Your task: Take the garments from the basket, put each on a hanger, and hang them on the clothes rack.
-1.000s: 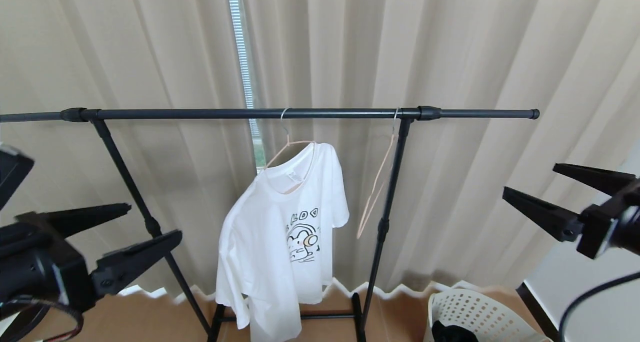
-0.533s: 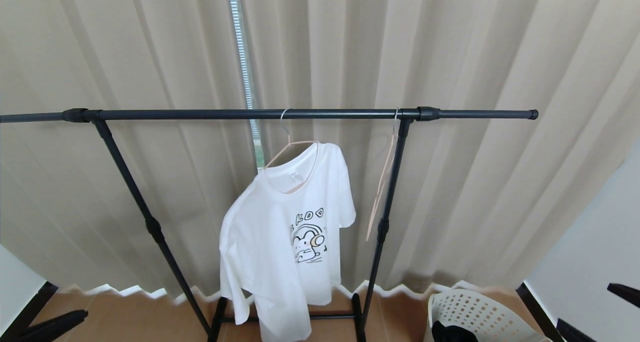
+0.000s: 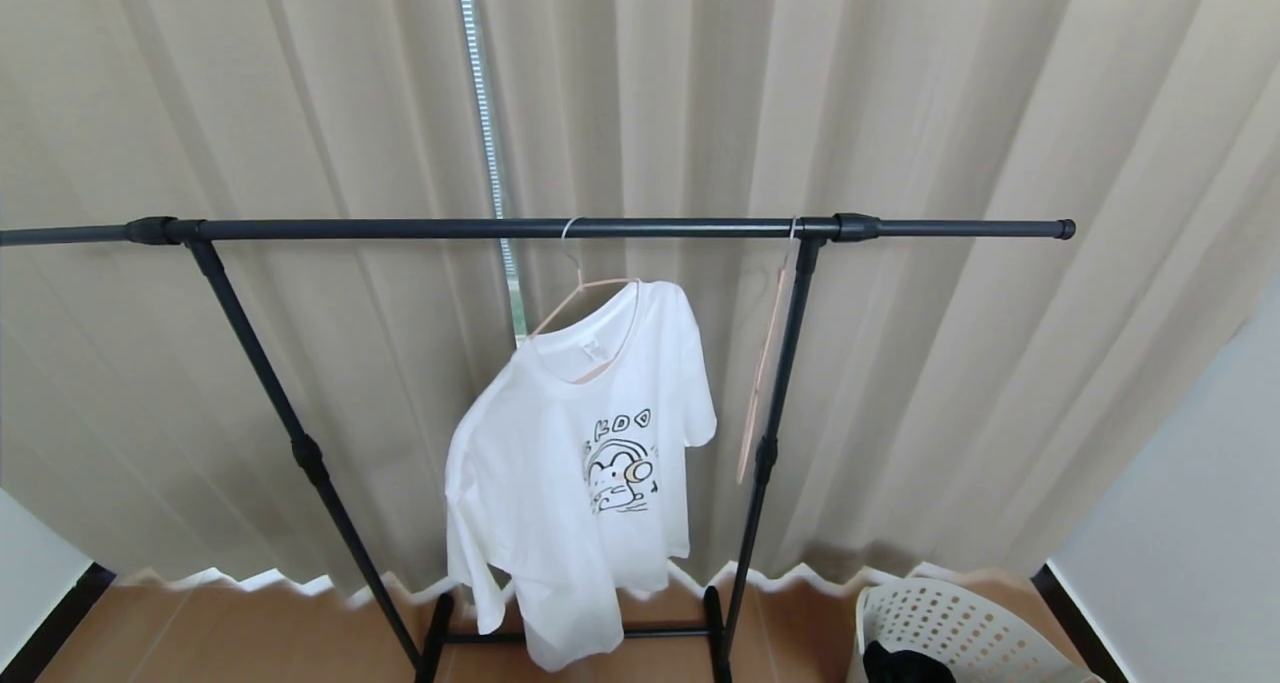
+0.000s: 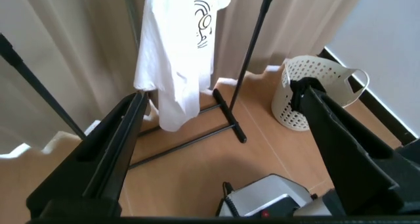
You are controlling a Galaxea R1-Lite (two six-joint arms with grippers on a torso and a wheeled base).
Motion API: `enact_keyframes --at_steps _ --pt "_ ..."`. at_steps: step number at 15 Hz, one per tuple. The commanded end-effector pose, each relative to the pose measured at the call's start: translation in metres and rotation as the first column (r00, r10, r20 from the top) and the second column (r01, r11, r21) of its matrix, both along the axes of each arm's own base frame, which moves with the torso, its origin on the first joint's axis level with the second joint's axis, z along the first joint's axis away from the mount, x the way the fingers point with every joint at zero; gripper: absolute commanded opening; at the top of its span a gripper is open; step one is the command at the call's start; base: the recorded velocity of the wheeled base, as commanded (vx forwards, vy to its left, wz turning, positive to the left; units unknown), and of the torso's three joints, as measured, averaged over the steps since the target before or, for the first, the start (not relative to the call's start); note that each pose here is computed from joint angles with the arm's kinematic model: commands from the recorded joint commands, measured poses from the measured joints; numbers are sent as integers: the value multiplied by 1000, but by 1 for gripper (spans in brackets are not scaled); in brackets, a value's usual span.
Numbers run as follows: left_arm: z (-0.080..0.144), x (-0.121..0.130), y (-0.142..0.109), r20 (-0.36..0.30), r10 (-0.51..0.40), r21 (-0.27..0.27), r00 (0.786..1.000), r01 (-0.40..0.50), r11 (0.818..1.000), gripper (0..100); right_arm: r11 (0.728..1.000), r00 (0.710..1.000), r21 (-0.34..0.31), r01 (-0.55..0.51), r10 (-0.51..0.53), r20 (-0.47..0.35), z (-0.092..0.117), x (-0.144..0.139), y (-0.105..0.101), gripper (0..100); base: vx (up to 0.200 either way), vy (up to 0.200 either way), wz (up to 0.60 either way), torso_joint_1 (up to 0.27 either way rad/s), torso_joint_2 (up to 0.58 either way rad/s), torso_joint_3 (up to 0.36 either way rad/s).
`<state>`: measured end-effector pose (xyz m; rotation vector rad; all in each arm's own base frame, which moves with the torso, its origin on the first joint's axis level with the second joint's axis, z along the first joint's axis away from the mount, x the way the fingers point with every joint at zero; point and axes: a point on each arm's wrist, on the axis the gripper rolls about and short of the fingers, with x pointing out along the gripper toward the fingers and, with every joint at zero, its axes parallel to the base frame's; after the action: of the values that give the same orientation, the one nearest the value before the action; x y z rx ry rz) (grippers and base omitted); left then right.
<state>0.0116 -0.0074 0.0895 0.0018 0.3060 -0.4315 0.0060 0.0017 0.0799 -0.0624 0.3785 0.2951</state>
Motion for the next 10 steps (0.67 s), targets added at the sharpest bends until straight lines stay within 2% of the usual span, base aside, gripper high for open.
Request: enact_keyframes --at_steps 1,6,8,10 --pt "-5 -9 2 35 9 -14 999 -9 1000 100 1000 999 16 -4 3 43 0 -4 -1 100 0 0 0 0 0 0" --pt "-5 -9 3 35 77 -21 996 -77 997 100 997 996 16 79 -80 43 0 -4 -1 100 0 0 0 0 0 0" --pt "-5 -15 3 98 103 -32 990 -100 994 100 984 981 23 179 -180 70 0 -6 -2 100 0 0 0 0 0 0" --pt "-6 -21 4 175 156 -40 972 -152 988 100 967 958 43 252 -255 131 0 -11 -2 100 0 0 0 0 0 0"
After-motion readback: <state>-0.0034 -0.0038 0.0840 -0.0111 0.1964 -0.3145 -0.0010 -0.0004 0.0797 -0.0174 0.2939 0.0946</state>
